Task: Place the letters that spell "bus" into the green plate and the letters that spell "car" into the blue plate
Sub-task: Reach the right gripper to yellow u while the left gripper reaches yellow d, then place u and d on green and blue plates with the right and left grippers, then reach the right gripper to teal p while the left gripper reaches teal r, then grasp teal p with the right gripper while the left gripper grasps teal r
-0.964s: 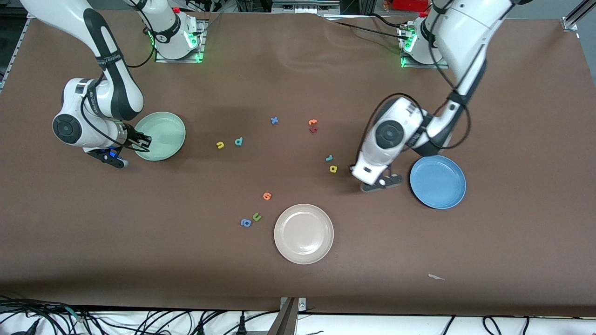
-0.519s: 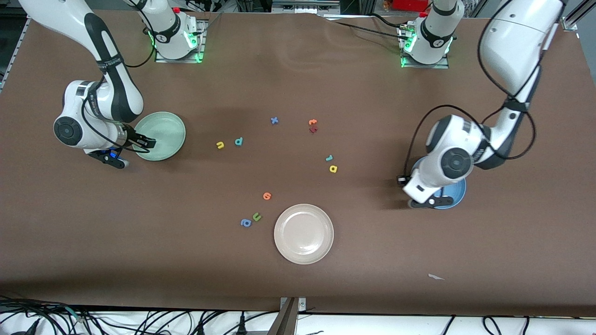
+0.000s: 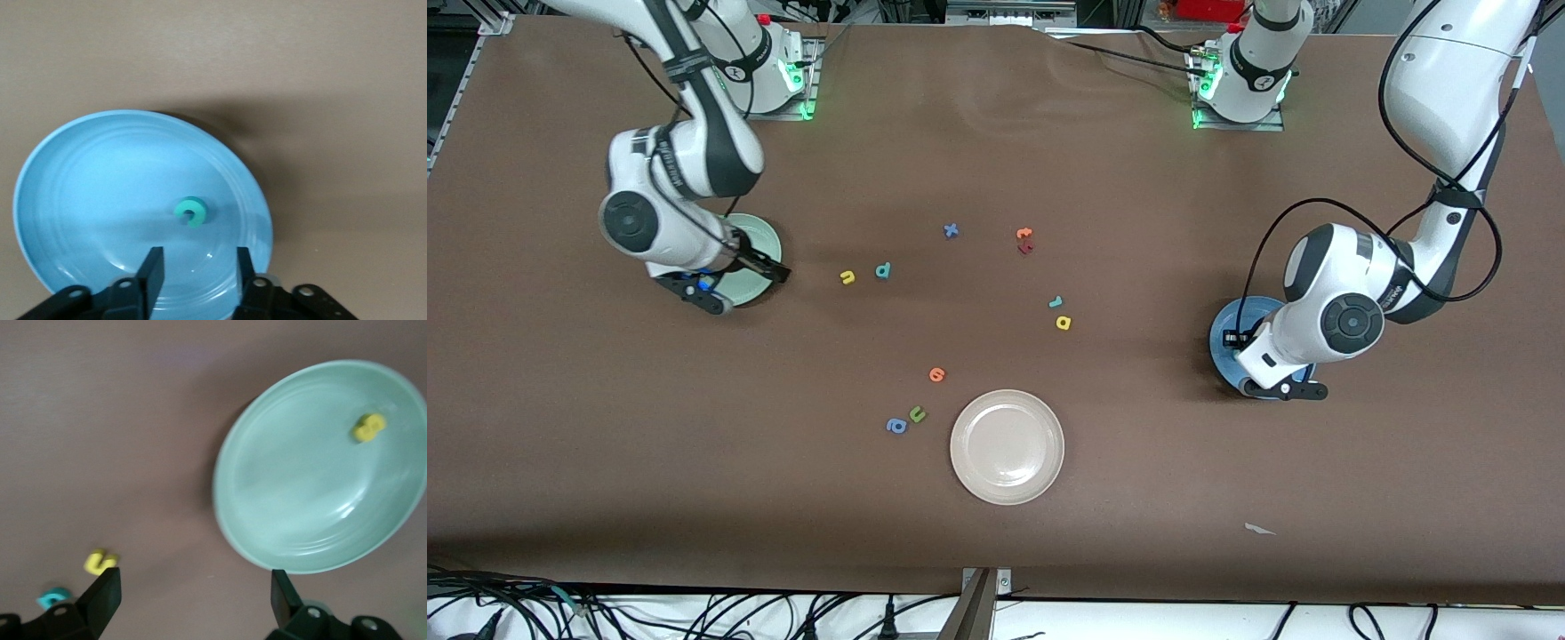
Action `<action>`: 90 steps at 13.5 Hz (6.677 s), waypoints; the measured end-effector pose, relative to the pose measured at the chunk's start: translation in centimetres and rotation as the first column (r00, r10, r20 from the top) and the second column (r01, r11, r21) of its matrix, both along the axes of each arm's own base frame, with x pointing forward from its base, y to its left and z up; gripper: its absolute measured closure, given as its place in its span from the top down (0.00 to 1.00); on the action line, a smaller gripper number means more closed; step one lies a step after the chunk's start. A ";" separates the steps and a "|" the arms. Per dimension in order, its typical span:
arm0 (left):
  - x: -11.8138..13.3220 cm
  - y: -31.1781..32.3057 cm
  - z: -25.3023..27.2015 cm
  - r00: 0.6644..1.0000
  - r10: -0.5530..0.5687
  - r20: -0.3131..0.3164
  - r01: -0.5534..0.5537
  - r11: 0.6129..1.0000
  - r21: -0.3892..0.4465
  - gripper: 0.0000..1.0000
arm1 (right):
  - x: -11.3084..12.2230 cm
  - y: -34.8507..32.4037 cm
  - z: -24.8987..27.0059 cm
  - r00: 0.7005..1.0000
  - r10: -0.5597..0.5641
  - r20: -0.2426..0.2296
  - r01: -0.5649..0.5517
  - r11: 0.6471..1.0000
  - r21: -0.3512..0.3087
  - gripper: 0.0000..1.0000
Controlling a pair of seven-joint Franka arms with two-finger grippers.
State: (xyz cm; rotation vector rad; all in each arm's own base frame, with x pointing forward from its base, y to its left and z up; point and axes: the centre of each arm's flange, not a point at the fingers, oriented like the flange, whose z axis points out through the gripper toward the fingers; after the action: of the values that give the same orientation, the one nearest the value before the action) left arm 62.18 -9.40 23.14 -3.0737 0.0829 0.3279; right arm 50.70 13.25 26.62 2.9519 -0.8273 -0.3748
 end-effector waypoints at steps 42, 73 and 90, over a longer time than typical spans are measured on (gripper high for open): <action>-2.2 -22.2 -2.5 0.944 0.325 0.050 -0.327 0.945 0.027 0.32 | -2.8 -12.8 -6.2 0.995 -0.006 -0.104 0.006 1.000 0.000 0.26; -6.8 -27.4 -2.0 0.804 0.594 0.026 -0.589 0.802 -0.104 1.00 | -6.3 14.5 -7.8 0.884 0.417 0.213 -0.444 0.890 0.102 0.92; -12.2 -31.2 -6.0 0.750 0.652 0.114 -0.646 0.758 -0.086 0.75 | -5.9 13.4 -9.6 0.905 0.382 0.185 -0.404 0.909 0.102 0.72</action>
State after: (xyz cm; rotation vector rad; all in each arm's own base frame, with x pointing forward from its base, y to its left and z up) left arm 49.97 -40.56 17.13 -3.0354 -1.0246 0.1244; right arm 44.76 26.63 16.98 3.2052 -0.1981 -0.1748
